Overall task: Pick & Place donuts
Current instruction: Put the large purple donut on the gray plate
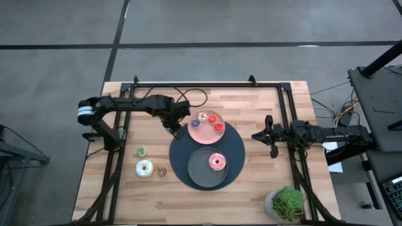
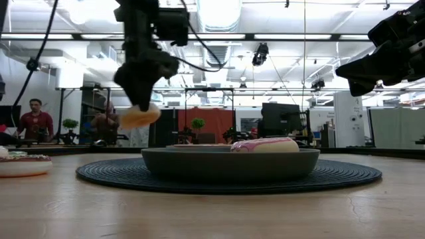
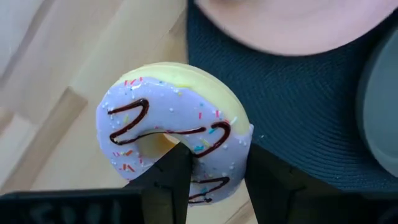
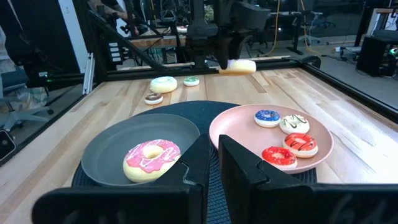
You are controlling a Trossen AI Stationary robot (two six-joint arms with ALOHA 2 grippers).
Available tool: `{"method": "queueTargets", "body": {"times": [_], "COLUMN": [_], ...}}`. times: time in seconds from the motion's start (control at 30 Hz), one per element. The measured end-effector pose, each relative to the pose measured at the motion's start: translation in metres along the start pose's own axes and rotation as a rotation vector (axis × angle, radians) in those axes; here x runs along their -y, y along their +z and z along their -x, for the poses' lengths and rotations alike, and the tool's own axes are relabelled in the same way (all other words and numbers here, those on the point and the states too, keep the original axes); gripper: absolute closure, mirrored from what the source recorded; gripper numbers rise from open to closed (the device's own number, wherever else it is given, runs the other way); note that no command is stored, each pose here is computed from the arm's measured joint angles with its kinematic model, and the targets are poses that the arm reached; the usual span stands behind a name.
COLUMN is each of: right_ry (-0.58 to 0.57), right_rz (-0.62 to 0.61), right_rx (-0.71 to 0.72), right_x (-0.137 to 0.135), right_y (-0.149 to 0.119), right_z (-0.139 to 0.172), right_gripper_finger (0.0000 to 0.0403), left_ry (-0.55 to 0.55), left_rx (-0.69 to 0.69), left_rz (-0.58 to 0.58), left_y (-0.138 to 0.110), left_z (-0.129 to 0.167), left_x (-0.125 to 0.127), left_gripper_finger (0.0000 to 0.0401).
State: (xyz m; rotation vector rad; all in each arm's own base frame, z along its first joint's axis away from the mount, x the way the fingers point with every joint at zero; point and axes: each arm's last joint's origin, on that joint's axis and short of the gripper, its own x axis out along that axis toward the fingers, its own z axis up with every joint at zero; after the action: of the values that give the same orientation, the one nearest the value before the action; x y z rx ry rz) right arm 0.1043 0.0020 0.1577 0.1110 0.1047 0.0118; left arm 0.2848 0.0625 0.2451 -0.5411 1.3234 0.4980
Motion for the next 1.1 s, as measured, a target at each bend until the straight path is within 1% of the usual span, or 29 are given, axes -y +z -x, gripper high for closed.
{"method": "queueTargets", "body": {"times": [0.27, 0.43, 0.57, 0.77, 1.1], "right_ry": [0.000, 0.000, 0.000, 0.000, 0.000], "right_rz": [0.000, 0.000, 0.000, 0.000, 0.000], "right_rx": [0.000, 0.000, 0.000, 0.001, 0.000], "right_x": [0.000, 0.000, 0.000, 0.000, 0.000], "right_y": [0.000, 0.000, 0.000, 0.000, 0.000], "right_z": [0.000, 0.000, 0.000, 0.000, 0.000], "right_gripper_finger": [0.0374, 0.0374, 0.0374, 0.0374, 0.0374], "left_ry": [-0.027, -0.041, -0.054, -0.085, -0.127], "left_rx": [0.033, 0.048, 0.048, 0.053, 0.024], "left_rz": [-0.141, -0.214, -0.243, -0.262, -0.266], "left_y": [0.031, 0.042, 0.046, 0.040, 0.015], "left_z": [0.006, 0.011, 0.013, 0.017, 0.018], "left_x": [0.029, 0.047, 0.060, 0.079, 0.111], "left_gripper_finger": [0.0289, 0.0289, 0.0289, 0.0289, 0.0289]}}
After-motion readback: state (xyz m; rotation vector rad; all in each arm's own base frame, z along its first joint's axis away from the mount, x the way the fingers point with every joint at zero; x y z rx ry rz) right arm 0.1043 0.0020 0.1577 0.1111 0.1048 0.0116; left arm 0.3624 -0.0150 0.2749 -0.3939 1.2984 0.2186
